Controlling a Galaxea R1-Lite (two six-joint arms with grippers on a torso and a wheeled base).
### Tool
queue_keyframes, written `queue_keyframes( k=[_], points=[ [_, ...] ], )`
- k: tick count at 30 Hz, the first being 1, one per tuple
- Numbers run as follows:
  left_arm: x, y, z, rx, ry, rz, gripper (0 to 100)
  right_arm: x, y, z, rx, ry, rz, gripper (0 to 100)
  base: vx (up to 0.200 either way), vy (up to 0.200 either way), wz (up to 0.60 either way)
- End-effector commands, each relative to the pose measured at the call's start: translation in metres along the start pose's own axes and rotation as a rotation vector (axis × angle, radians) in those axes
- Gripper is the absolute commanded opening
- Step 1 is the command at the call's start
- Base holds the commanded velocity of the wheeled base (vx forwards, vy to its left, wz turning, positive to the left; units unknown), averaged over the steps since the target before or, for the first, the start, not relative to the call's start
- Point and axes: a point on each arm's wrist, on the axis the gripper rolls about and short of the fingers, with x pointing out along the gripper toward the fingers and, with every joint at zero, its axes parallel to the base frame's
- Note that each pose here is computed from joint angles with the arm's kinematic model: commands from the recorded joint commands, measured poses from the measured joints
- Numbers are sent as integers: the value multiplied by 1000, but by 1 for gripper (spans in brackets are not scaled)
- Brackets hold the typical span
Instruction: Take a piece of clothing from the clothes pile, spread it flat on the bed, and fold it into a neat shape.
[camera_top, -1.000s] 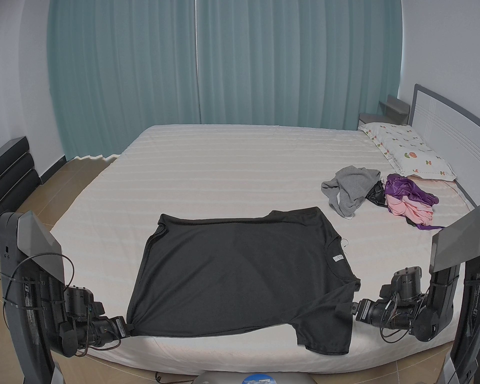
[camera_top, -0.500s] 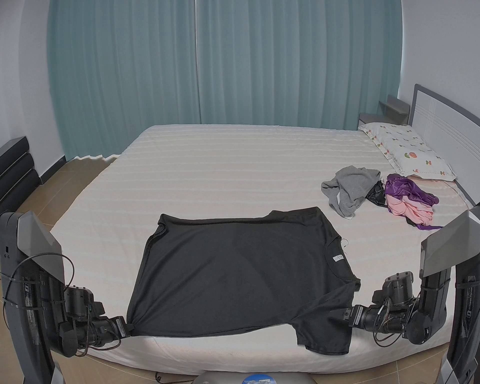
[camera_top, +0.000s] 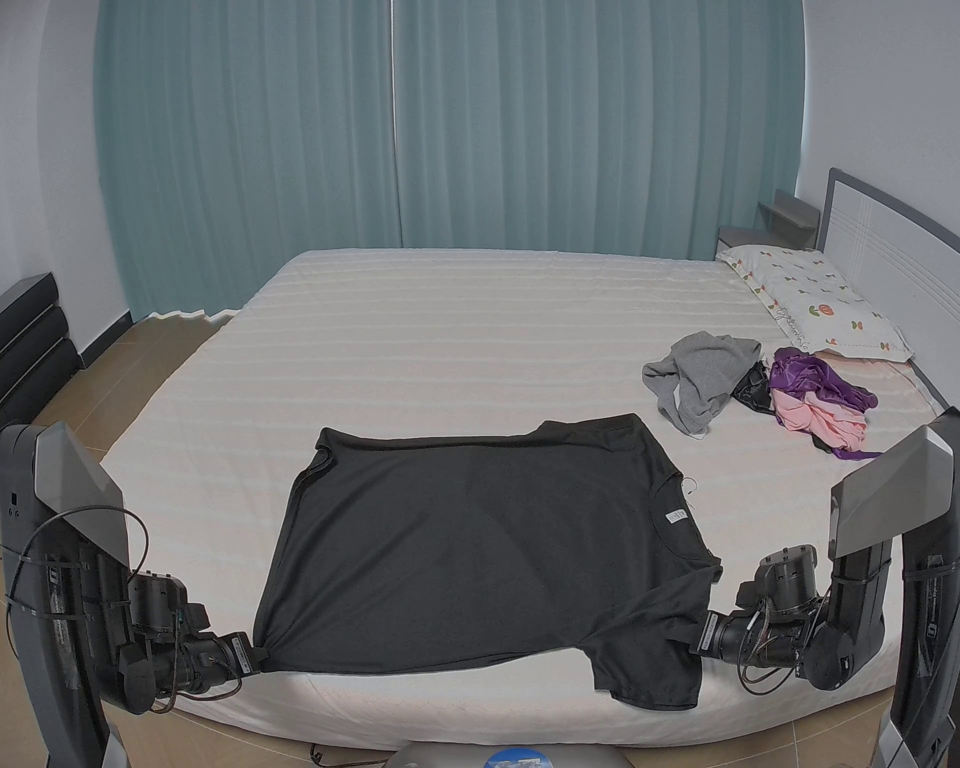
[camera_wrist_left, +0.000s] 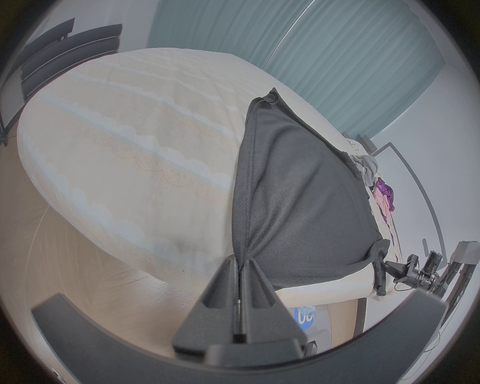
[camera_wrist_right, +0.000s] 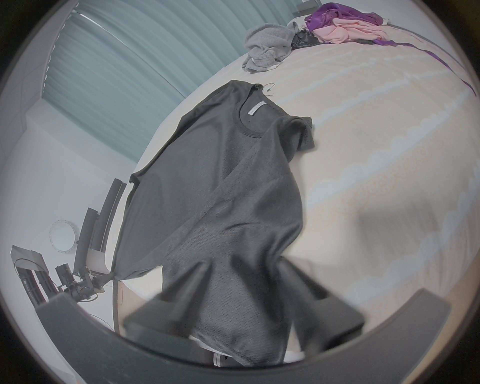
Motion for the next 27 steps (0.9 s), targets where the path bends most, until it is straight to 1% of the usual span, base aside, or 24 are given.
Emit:
queue_keyframes(
  k=[1, 5, 9, 13, 15, 17, 21, 24, 27],
  points=[
    [0, 0, 0, -1, 1, 1, 0, -2, -3, -2, 6, 1, -25, 0, 0, 0, 0],
    [1, 0, 1, -1, -3, -1, 0, -7, -7, -7, 15, 1, -70, 0, 0, 0, 0],
    [0, 0, 1, -18, -8, -3, 0, -16, -10, -5, 30, -11, -84, 0, 0, 0, 0],
    [-1, -2, 4, -43, -39, -17, 0, -32, -15, -5, 51, -32, -84, 0, 0, 0, 0],
    [-3, -2, 3, -38, -44, -17, 0, -39, -18, -7, 56, -42, -83, 0, 0, 0, 0],
    [-7, -3, 2, -33, -52, -17, 0, -45, -19, -12, 53, -36, -81, 0, 0, 0, 0],
    [-8, -2, 3, -34, -67, -3, 0, -47, -21, -11, 73, -35, -88, 0, 0, 0, 0],
    [-8, -1, 2, -40, -59, 20, 0, -49, -22, -13, 66, -6, -106, 0, 0, 0, 0],
    [-11, -3, 2, -38, -46, 24, 0, -56, -19, -14, 54, 21, -113, 0, 0, 0, 0]
  ],
)
